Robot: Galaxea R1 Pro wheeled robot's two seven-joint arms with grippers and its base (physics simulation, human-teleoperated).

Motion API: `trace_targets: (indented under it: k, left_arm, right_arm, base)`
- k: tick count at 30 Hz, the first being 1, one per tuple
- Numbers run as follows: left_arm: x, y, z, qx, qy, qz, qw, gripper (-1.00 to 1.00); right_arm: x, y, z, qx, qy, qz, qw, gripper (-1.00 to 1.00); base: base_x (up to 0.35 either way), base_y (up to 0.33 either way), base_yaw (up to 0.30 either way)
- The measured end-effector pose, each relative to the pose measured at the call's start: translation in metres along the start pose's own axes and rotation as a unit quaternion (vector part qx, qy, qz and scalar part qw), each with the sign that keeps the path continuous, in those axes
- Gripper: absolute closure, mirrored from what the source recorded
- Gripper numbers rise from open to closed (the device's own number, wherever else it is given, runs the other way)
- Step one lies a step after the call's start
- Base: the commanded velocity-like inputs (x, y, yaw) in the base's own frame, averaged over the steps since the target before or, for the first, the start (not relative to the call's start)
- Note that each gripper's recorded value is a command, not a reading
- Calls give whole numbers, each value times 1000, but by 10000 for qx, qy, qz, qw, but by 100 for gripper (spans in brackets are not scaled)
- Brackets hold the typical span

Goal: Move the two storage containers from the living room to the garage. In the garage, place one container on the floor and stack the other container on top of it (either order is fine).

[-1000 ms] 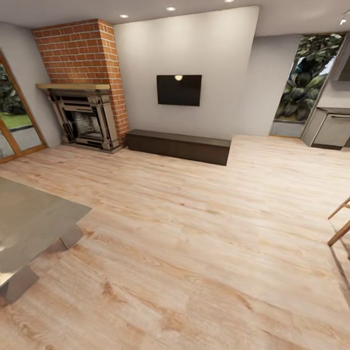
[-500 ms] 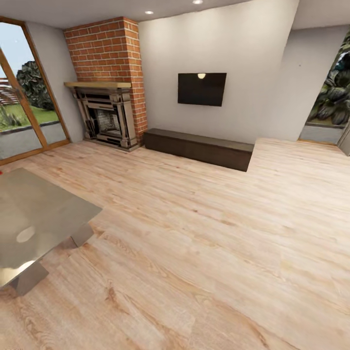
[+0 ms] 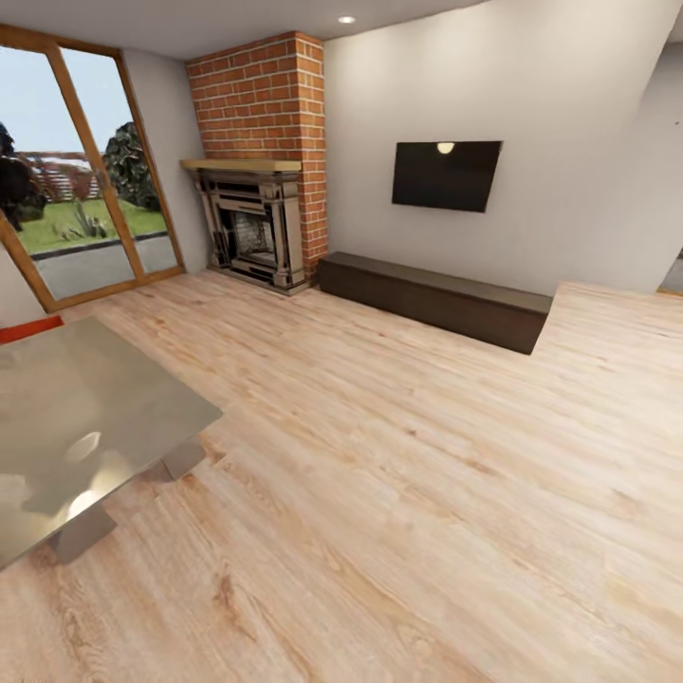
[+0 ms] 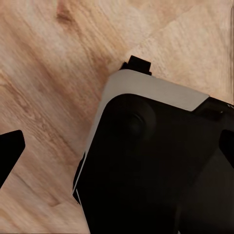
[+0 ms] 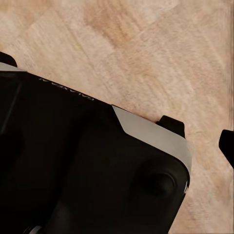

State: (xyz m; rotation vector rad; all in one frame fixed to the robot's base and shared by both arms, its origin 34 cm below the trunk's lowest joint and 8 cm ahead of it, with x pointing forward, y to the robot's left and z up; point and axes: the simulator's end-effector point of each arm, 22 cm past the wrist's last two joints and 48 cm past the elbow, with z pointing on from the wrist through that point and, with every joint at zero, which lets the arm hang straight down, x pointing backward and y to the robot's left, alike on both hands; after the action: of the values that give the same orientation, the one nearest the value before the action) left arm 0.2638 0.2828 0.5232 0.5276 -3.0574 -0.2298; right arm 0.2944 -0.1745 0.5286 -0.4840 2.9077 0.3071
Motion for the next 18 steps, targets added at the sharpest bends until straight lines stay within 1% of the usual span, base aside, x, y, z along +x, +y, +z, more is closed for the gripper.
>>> trace_targets:
  k: [2,5,18]
  left_arm:
    - [0,0,0,-2,-1,0,10000,-100]
    - [0,0,0,2,-1,0,10000,-100]
    - [0,1,0,-4,-2,0,10000,-100]
  right_arm:
    - [0,0,0,0,1,0,10000,-100]
    - [0,-1,0,6,2,0,10000,-100]
    - [0,0,0,-2,1,-2,10000,-100]
  base:
    - [328,-161,260]
    - [328,-161,100]
    - [328,-161,8]
